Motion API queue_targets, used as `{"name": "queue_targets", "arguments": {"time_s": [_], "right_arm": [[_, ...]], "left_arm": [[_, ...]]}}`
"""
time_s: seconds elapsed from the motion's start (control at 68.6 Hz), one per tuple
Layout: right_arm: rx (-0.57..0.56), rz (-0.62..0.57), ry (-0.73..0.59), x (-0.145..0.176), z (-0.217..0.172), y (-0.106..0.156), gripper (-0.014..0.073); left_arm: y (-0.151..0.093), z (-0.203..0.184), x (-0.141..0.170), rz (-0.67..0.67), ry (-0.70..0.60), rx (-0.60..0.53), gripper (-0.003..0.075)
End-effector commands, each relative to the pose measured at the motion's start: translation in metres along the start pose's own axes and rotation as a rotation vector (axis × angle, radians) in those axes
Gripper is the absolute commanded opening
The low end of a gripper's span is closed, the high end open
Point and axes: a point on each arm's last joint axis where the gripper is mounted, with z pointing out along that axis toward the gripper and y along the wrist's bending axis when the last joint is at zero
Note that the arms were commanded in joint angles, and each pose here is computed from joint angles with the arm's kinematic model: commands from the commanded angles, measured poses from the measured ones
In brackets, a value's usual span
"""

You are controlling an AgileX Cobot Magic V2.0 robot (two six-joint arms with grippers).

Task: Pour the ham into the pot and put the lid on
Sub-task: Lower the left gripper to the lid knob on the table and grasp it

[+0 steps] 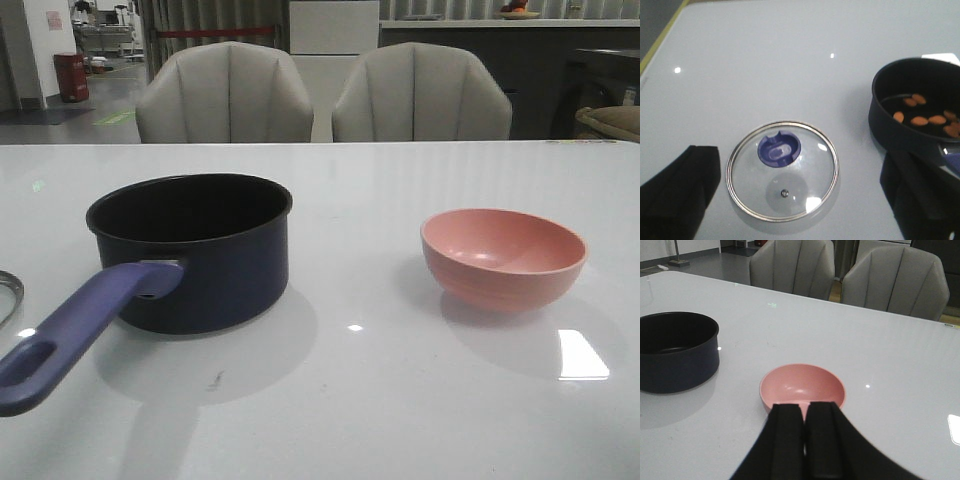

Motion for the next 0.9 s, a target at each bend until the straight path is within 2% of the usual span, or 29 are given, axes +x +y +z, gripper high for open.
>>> {"name": "queue_targets", "arguments": {"time_s": [0.0, 0.146, 0.277, 0.481, 0.7, 0.889], "right_arm": [[0.028, -0.004, -0.085, -0.014, -0.001, -0.003, 0.015], [0.028, -0.004, -0.085, -0.014, -0.001, -0.003, 0.015], [0.028, -0.004, -0.085, -0.014, -0.001, -0.003, 0.015], [0.028, -0.004, -0.085, -0.014, -0.001, -0.003, 0.015], [0.028, -0.004, -0.085, -0.014, -0.001, -0.003, 0.015], [0.028, -0.004, -0.085, -0.014, -0.001, -0.003, 0.015]], "left_arm": [[-0.01, 0.021, -0.019, -0.015, 0.036, 0.027, 0.068], [-0.013, 0.057, -0.029, -0.065, 0.164, -0.007, 0.068], [0.0, 0.088, -0.035, -0.191, 0.266, -0.067, 0.068], [0.024, 0.131, -0.042, -0.242, 0.497, -0.012, 0.068], [0.052, 0.164, -0.042, -0.335, 0.596, -0.067, 0.068], [0.053, 0.185, -0.039, -0.321, 0.693, -0.037, 0.068]]}}
